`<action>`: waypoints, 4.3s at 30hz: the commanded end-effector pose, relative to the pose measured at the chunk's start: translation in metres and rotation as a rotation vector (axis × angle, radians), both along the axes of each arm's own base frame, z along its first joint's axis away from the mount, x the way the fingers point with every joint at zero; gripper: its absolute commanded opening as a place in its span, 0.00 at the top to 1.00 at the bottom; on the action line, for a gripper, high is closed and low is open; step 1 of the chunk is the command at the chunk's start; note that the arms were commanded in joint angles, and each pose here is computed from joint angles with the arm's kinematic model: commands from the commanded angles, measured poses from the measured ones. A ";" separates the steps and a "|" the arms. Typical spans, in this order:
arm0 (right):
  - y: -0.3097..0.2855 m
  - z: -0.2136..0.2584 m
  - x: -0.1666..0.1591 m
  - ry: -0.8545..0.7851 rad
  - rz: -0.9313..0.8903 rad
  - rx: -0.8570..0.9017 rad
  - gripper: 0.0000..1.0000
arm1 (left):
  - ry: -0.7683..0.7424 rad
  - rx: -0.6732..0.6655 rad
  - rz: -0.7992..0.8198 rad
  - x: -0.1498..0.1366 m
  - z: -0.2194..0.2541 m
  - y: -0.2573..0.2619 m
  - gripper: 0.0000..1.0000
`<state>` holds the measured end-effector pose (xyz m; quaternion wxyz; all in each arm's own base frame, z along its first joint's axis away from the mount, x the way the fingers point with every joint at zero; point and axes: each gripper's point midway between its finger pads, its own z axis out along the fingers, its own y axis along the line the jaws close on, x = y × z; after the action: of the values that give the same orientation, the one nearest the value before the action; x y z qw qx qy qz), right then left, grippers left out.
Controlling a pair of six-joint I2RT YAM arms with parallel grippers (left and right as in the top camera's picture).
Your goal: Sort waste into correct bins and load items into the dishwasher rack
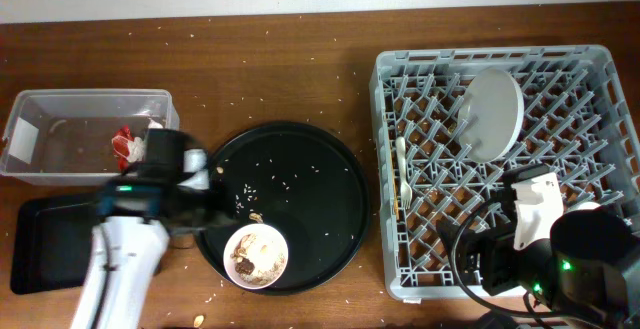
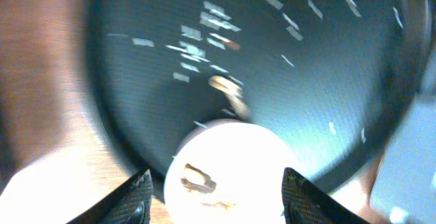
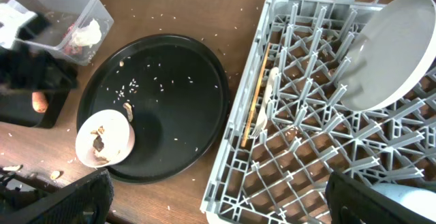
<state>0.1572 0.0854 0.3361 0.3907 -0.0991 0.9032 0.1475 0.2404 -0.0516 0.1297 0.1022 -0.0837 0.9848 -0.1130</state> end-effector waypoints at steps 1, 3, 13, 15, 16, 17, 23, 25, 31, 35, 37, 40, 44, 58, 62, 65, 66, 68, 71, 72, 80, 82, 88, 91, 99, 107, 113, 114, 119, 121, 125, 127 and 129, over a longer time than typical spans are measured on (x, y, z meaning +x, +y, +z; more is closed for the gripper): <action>0.001 0.002 -0.001 -0.006 0.008 0.006 0.01 | -0.017 0.209 -0.318 -0.020 -0.010 -0.049 0.56; 0.001 0.002 -0.001 -0.006 0.008 0.006 0.01 | 0.013 0.262 -0.363 -0.034 -0.024 -0.068 0.63; 0.001 0.002 -0.001 -0.006 0.008 0.006 0.01 | 0.258 0.460 -0.440 -0.067 -0.123 -0.105 0.79; 0.001 0.002 -0.001 -0.006 0.008 0.006 0.01 | 0.256 0.461 -0.455 -0.066 -0.123 -0.105 1.00; 0.001 0.002 -0.001 -0.006 0.008 0.006 0.01 | 0.254 0.461 -0.476 -0.065 -0.120 -0.106 1.00; 0.001 0.002 -0.001 -0.006 0.008 0.006 0.01 | 0.243 0.456 -0.497 -0.061 -0.110 -0.107 1.00; 0.001 0.002 -0.001 -0.006 0.008 0.006 0.01 | 0.064 0.134 -0.192 -0.003 -0.001 -0.048 1.00; 0.001 0.002 -0.001 -0.006 0.008 0.006 0.01 | 0.017 -0.081 -0.095 0.012 0.017 -0.013 1.00; 0.001 0.002 -0.001 -0.006 0.008 0.006 0.01 | -0.232 -0.576 0.262 0.038 0.022 0.100 1.00; 0.001 0.002 -0.001 -0.006 0.008 0.006 0.01 | -0.587 -0.854 0.251 0.047 0.036 0.123 1.00; 0.001 0.002 -0.001 -0.006 0.008 0.006 0.01 | -0.781 -0.951 0.258 0.037 0.056 0.133 1.00; 0.001 0.002 -0.001 -0.006 0.008 0.006 0.01 | -0.870 -0.953 0.381 0.021 0.057 0.161 1.00; 0.001 0.002 -0.001 -0.006 0.008 0.006 0.01 | -0.925 -0.911 0.493 0.005 0.057 0.191 1.00; 0.001 0.002 -0.001 -0.006 0.008 0.006 0.01 | -0.407 -0.677 -0.051 0.076 0.048 0.053 1.00; 0.001 0.002 -0.001 -0.006 0.008 0.006 0.01 | -0.253 -0.389 -0.252 0.089 0.050 -0.026 1.00; 0.001 0.002 -0.001 -0.006 0.008 0.006 0.01 | -0.183 -0.210 -0.378 0.074 0.032 -0.079 1.00; 0.001 0.002 -0.001 -0.006 0.008 0.006 0.01 | -0.198 -0.234 -0.423 0.071 0.035 -0.101 1.00; 0.001 0.002 -0.001 -0.005 0.008 0.006 0.02 | -0.375 -0.402 -0.604 0.077 0.069 -0.165 1.00; 0.001 0.002 -0.001 -0.005 0.008 0.006 0.01 | -0.625 -0.809 -0.785 0.082 0.145 -0.261 1.00; 0.001 0.002 -0.001 -0.005 0.008 0.006 0.01 | -0.631 -0.893 -0.790 0.084 0.150 -0.282 1.00; 0.001 0.002 -0.001 -0.006 0.008 0.005 0.01 | -0.335 -1.382 -0.647 0.081 0.072 -0.392 1.00; 0.001 0.002 -0.001 -0.006 0.008 0.005 0.01 | -0.286 -1.373 -0.622 0.083 0.053 -0.393 1.00; 0.001 0.002 -0.001 -0.005 0.008 0.006 0.01 | -0.266 -1.375 -0.639 0.093 0.059 -0.373 0.01; 0.001 0.002 -0.001 -0.005 0.008 0.006 0.01 | -0.271 -1.354 -0.620 0.112 0.071 -0.346 0.01; 0.001 0.002 -0.001 -0.005 0.008 0.006 0.02 | -0.321 -0.739 -0.425 0.141 0.047 -0.234 0.01; 0.001 0.002 -0.001 -0.005 0.008 0.006 0.01 | -0.614 0.224 -0.123 0.042 0.193 0.020 0.01; 0.001 0.002 -0.001 -0.005 0.008 0.006 0.01 | -0.686 0.201 -0.115 0.016 0.213 0.021 0.01; 0.001 0.002 -0.001 -0.006 0.004 0.006 0.01 | -0.687 0.201 -0.115 0.016 0.213 0.021 0.01; -0.039 0.050 0.023 -0.369 -0.197 0.084 0.01 | -0.686 0.202 -0.115 0.016 0.213 0.021 0.01; -0.034 0.051 0.034 -0.657 -0.131 0.086 0.01 | -0.687 0.201 -0.115 0.015 0.213 0.021 0.01; -0.045 -0.055 0.046 -0.690 -0.188 0.077 0.01 | -0.687 0.201 -0.115 0.015 0.213 0.021 0.01; -0.052 -0.099 0.061 -0.705 -0.222 0.067 0.01 | -0.687 0.201 -0.115 0.016 0.213 0.021 0.01; -0.051 -0.136 0.081 -0.751 -0.227 0.078 0.01 | -0.686 0.201 -0.115 0.016 0.213 0.021 0.01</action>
<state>0.2247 0.0340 0.2416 0.7135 -0.0277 0.6939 0.0932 0.2567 -0.0305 0.3403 0.4241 0.0197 0.9044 -0.0420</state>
